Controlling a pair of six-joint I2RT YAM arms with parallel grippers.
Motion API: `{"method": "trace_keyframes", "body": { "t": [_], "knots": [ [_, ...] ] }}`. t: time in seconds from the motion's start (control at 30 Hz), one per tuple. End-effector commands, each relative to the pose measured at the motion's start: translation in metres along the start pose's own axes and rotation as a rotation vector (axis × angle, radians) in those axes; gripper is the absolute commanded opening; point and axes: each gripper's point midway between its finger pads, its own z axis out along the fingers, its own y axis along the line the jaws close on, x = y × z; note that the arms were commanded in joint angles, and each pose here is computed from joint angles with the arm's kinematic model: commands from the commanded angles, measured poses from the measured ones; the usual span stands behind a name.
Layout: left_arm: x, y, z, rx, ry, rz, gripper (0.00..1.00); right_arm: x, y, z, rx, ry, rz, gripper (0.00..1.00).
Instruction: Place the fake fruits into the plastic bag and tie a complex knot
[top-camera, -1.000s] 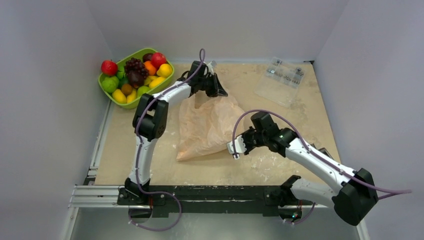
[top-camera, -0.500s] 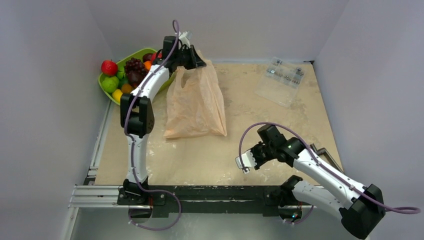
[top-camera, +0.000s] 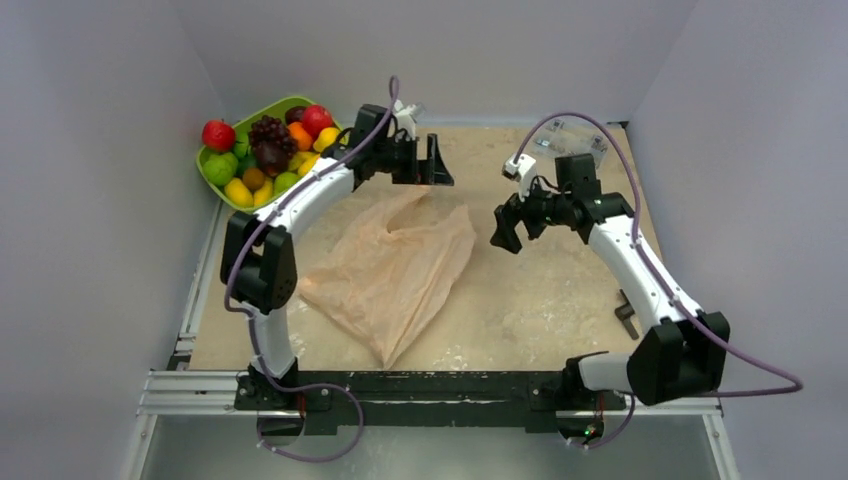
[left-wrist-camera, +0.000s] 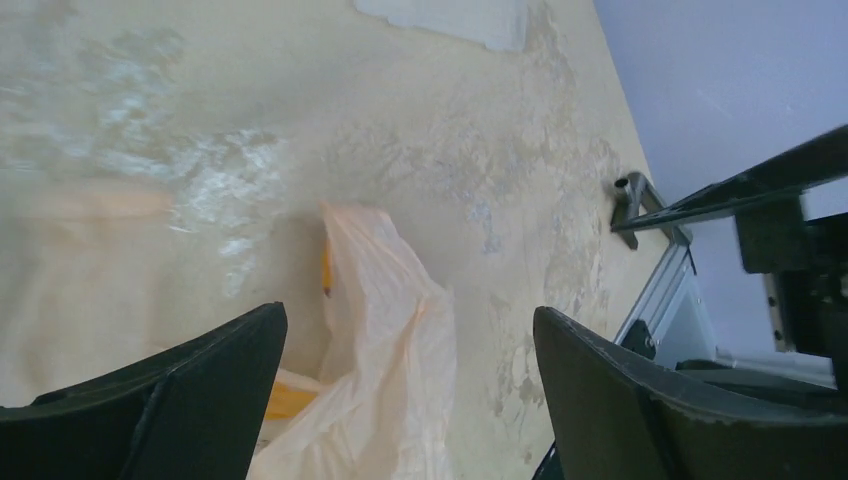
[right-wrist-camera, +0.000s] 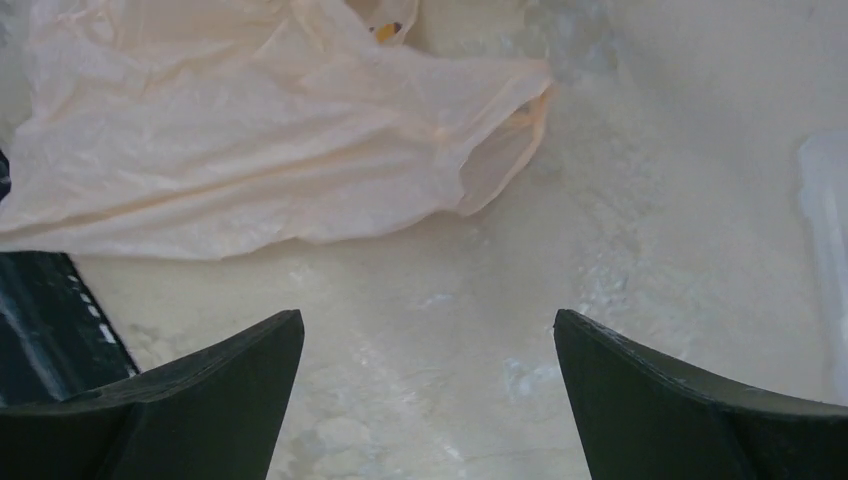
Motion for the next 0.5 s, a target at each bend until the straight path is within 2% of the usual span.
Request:
{"method": "trace_keyframes", "body": {
  "t": [0.0,0.07,0.1,0.2,0.33,0.47],
  "knots": [
    [-0.074,0.025,-0.089,-0.15,-0.261,0.064,0.99,-0.009,0.011,0.014,-0.063,-0.031,0.472,0.99],
    [-0.074,0.051,-0.113,-0.235,-0.257,0.12,1.0,-0.01,0.01,0.021,-0.056,-0.046,0.594,0.99],
    [-0.067,0.066,-0.121,-0.287,-0.216,0.151,1.0,-0.01,0.013,0.026,-0.071,-0.057,0.665,0.99],
    [-0.022,0.101,-0.127,-0.327,0.011,0.274,1.0,0.003,0.029,0.046,-0.131,-0.019,0.805,0.99],
    [0.022,0.108,-0.117,-0.214,0.158,0.317,0.99,0.033,0.055,0.07,-0.164,0.129,0.835,0.99],
    [0.041,0.117,-0.097,-0.155,0.232,0.29,0.99,0.056,0.071,0.088,-0.13,0.213,0.848,0.99]
  ]
}}
